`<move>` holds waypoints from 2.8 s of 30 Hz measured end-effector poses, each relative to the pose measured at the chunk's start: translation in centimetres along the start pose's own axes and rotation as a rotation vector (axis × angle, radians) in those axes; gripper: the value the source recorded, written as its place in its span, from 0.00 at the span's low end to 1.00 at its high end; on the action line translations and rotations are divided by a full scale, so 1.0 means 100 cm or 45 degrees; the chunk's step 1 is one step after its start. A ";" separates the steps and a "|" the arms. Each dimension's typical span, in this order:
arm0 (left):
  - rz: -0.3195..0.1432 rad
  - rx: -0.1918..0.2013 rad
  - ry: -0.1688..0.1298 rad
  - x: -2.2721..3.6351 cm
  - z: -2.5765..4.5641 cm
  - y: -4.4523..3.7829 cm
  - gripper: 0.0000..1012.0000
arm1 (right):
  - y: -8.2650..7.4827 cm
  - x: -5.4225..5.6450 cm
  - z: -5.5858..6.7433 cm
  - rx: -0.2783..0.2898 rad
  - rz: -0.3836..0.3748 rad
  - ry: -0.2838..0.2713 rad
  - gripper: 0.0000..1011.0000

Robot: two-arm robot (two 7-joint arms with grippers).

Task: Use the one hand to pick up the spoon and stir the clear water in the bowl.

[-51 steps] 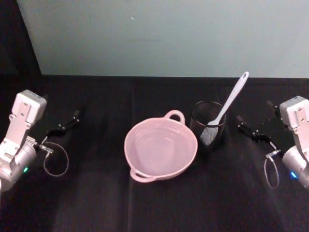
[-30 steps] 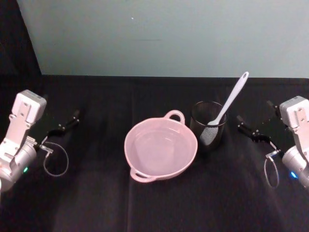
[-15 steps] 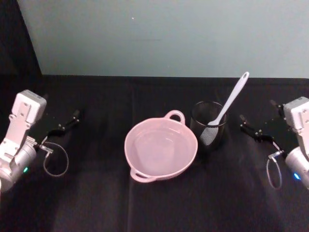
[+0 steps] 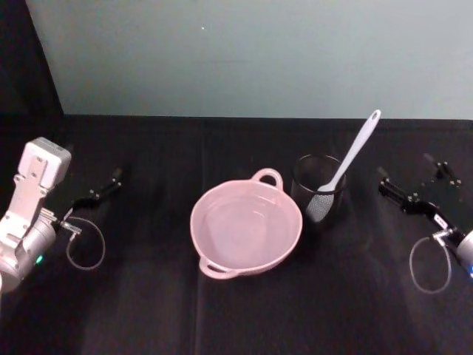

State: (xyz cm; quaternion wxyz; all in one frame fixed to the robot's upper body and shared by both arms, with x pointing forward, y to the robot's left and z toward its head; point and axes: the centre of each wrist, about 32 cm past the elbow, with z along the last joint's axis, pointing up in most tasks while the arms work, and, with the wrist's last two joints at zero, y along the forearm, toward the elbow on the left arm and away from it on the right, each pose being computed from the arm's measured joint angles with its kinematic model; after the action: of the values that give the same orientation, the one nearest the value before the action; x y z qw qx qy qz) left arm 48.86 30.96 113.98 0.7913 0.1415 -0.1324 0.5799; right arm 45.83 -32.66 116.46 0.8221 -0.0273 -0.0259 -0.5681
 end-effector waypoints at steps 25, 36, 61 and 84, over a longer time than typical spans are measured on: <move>0.000 0.000 0.000 0.0000 0.0000 0.0000 1.00 | 0.076 0.001 0.013 0.039 0.145 0.673 0.99; 0.000 0.000 0.000 0.0000 0.0000 0.0000 1.00 | 0.077 0.000 0.014 0.059 0.142 0.684 0.83; 0.000 0.000 0.000 0.0000 0.0000 0.0000 1.00 | 0.074 0.002 0.022 0.078 0.153 0.580 0.11; 0.000 0.000 0.000 0.0000 0.0000 0.0000 1.00 | 0.081 -0.007 0.145 0.110 0.402 0.105 0.11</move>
State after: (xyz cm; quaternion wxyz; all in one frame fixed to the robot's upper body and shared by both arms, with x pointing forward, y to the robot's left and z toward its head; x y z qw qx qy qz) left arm 48.86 30.96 113.98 0.7913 0.1415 -0.1325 0.5799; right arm 53.02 -28.06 130.71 0.9019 0.0278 -0.0120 -0.4310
